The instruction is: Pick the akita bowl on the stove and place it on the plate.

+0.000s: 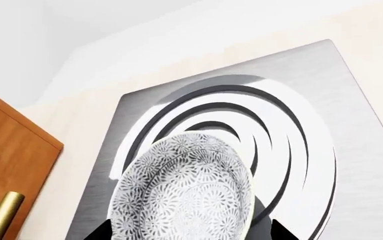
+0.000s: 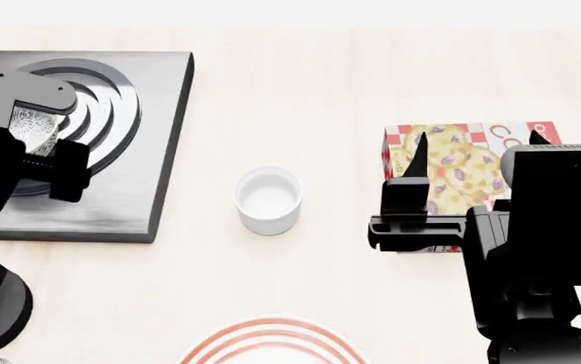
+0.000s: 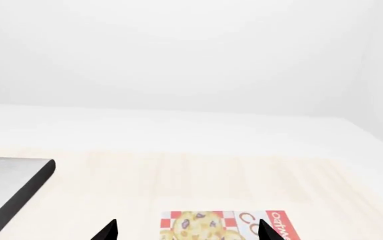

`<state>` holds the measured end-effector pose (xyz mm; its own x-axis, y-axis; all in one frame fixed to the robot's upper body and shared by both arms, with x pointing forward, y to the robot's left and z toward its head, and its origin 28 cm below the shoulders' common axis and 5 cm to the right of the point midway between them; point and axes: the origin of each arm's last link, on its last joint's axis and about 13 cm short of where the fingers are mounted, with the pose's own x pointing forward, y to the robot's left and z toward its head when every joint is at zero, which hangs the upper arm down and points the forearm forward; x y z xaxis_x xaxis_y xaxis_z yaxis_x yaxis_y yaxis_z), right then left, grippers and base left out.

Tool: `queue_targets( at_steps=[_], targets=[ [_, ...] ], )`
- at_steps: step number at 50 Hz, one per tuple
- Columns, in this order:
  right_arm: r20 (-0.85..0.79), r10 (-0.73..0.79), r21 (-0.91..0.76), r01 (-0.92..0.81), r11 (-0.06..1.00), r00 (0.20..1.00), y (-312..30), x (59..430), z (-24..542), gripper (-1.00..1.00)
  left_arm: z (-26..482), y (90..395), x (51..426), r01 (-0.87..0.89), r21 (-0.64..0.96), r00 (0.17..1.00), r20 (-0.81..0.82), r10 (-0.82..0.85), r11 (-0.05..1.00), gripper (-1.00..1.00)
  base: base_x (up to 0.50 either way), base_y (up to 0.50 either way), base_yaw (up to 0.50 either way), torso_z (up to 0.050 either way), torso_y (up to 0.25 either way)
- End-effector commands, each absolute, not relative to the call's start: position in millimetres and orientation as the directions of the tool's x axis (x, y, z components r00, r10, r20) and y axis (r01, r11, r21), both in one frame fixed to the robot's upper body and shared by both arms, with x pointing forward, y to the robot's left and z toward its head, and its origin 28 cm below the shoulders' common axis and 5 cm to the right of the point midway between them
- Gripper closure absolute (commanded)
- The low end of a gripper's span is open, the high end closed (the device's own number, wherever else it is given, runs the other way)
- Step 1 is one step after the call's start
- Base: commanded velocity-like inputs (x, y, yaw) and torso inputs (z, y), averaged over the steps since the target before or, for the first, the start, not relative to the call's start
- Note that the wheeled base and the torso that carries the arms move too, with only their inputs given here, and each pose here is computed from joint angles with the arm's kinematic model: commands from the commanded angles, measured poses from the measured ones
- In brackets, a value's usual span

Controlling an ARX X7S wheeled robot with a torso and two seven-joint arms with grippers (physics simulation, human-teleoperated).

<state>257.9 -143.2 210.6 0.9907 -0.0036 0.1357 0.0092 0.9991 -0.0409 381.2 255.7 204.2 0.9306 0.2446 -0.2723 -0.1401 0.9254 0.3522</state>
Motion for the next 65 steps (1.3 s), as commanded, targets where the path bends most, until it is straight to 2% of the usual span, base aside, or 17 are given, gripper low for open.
queue_targets(
  at_steps=[1, 65],
  targets=[
    [0.135, -0.003, -0.041, 0.009, 0.999, 0.991, -143.2, 257.9, 210.6, -1.0, 202.2, 257.4, 381.5, -0.142, 0.365, 0.928, -0.276, 0.252, 0.92, -1.0, 0.0, 0.0, 0.0, 0.0, 0.0],
    [0.134, -0.003, -0.043, 0.009, 0.999, 0.991, -142.6, 257.2, 211.9, -1.0, 196.3, 263.9, 380.0, -0.134, 0.393, 0.92, -0.293, 0.262, 0.91, -1.0, 0.0, 0.0, 0.0, 0.0, 0.0]
  ],
)
